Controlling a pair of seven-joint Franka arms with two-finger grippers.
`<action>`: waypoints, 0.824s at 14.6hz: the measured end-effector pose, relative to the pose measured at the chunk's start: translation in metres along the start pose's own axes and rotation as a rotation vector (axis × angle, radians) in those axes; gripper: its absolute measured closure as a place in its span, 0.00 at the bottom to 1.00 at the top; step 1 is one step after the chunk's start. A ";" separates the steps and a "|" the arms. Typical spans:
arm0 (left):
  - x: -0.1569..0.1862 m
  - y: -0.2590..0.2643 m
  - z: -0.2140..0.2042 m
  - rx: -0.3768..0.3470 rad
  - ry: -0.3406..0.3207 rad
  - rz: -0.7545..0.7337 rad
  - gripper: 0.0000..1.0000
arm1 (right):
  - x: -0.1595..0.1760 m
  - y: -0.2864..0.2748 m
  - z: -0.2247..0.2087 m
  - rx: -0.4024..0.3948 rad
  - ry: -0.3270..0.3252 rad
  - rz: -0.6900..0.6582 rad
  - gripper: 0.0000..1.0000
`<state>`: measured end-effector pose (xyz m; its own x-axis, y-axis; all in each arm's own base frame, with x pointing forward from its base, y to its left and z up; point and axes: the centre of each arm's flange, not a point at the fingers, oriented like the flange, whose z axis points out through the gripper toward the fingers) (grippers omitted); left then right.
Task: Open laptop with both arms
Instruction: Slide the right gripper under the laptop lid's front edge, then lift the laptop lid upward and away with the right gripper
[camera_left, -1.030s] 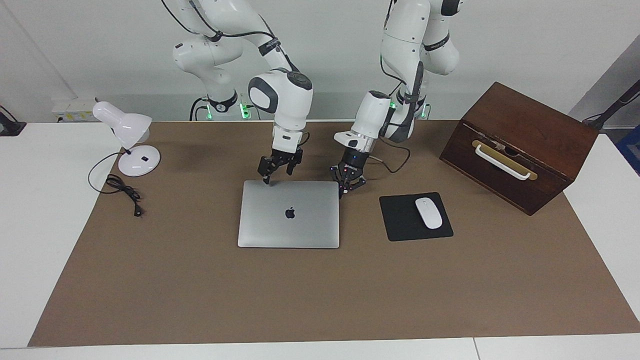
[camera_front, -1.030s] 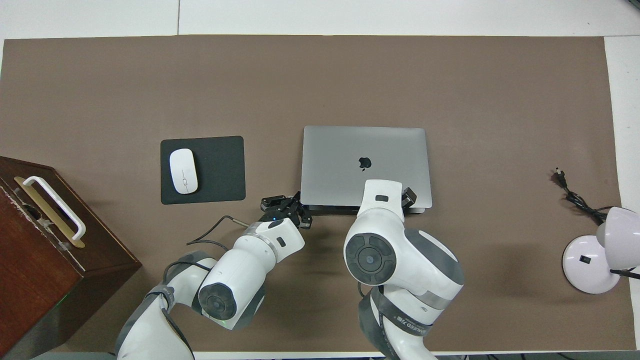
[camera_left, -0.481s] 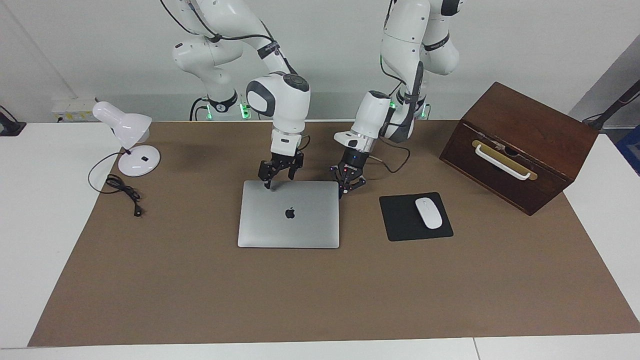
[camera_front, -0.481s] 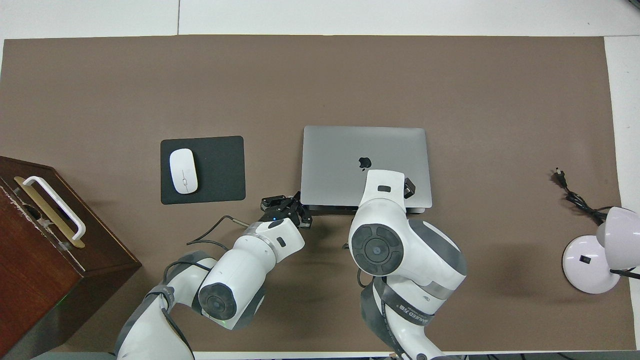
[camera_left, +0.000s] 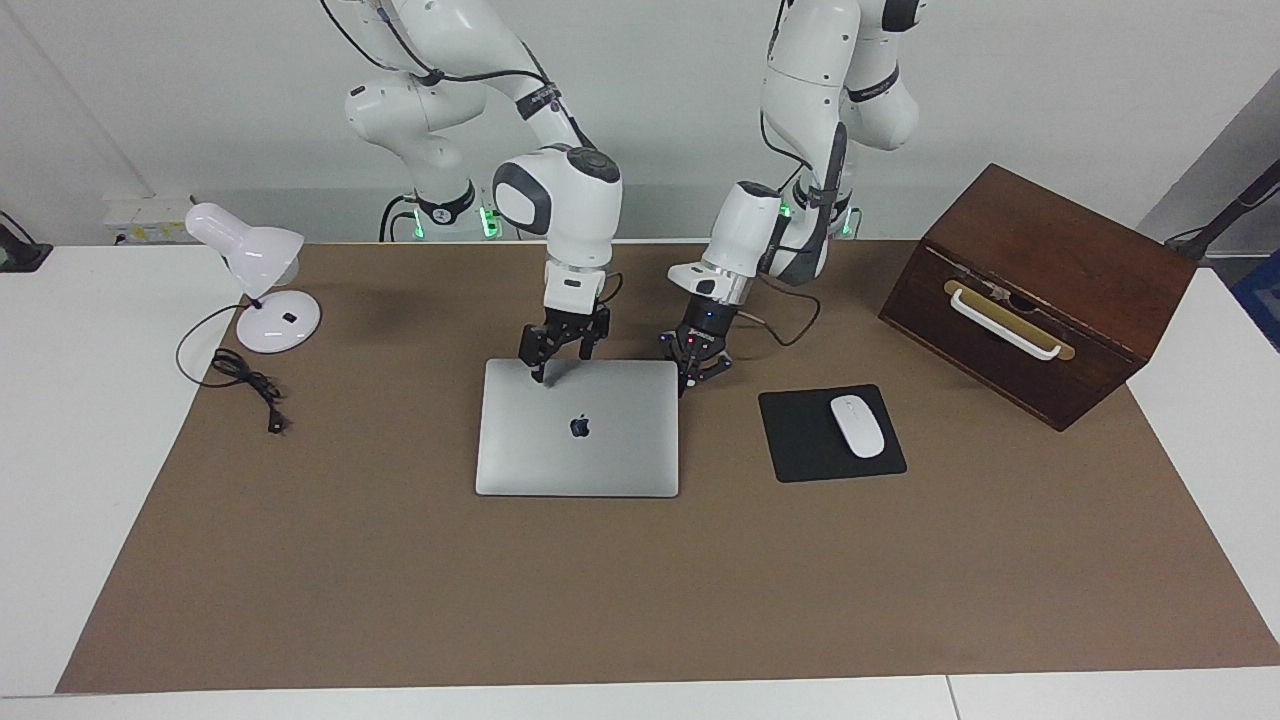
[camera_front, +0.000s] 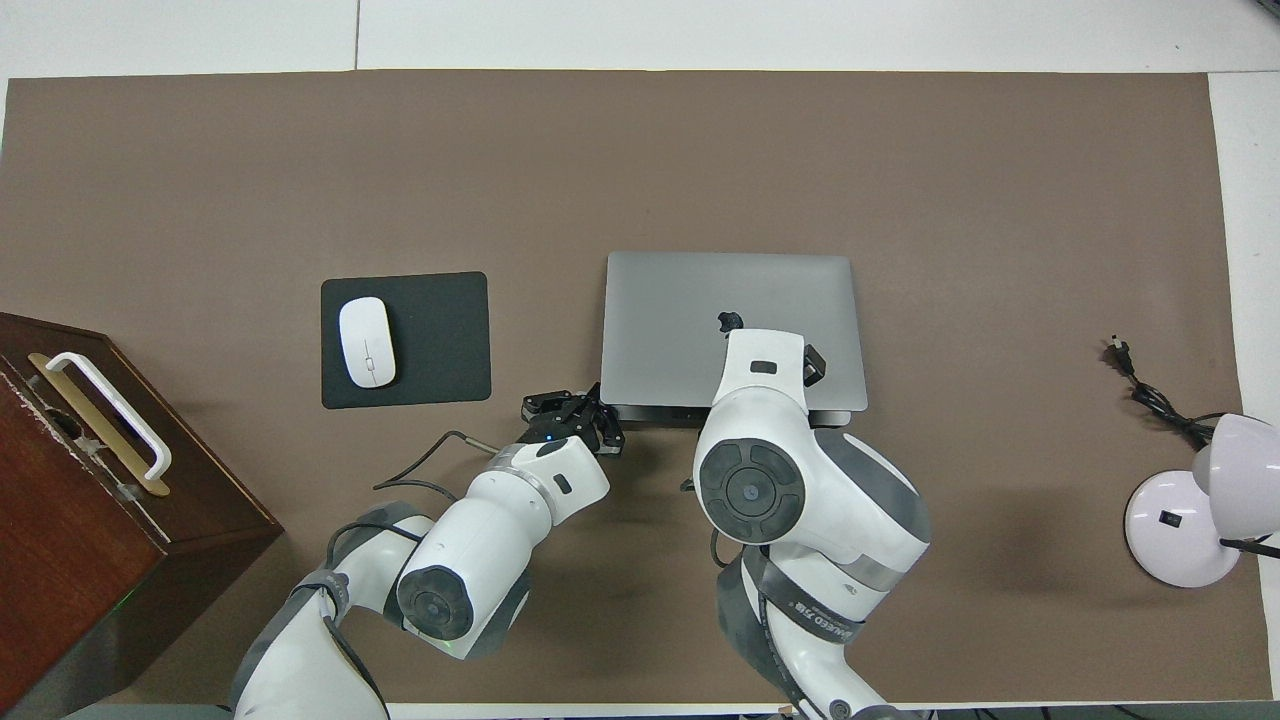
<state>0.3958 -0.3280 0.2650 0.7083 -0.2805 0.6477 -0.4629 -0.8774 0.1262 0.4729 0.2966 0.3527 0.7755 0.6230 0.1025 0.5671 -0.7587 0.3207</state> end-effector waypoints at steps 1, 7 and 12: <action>0.000 0.000 0.000 0.000 0.000 0.000 0.99 | 0.002 0.001 -0.002 -0.001 0.005 0.000 0.00; 0.000 0.000 0.000 0.000 0.000 0.001 0.99 | 0.024 0.027 -0.018 -0.012 0.049 -0.022 0.00; 0.000 0.000 0.000 0.000 0.000 0.002 0.99 | 0.036 0.044 -0.022 -0.017 0.066 -0.013 0.00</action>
<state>0.3957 -0.3282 0.2649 0.7073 -0.2822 0.6482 -0.4643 -0.8768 0.1250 0.5201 0.2898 0.3910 0.7475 0.6446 0.1602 0.5717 -0.7472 0.3388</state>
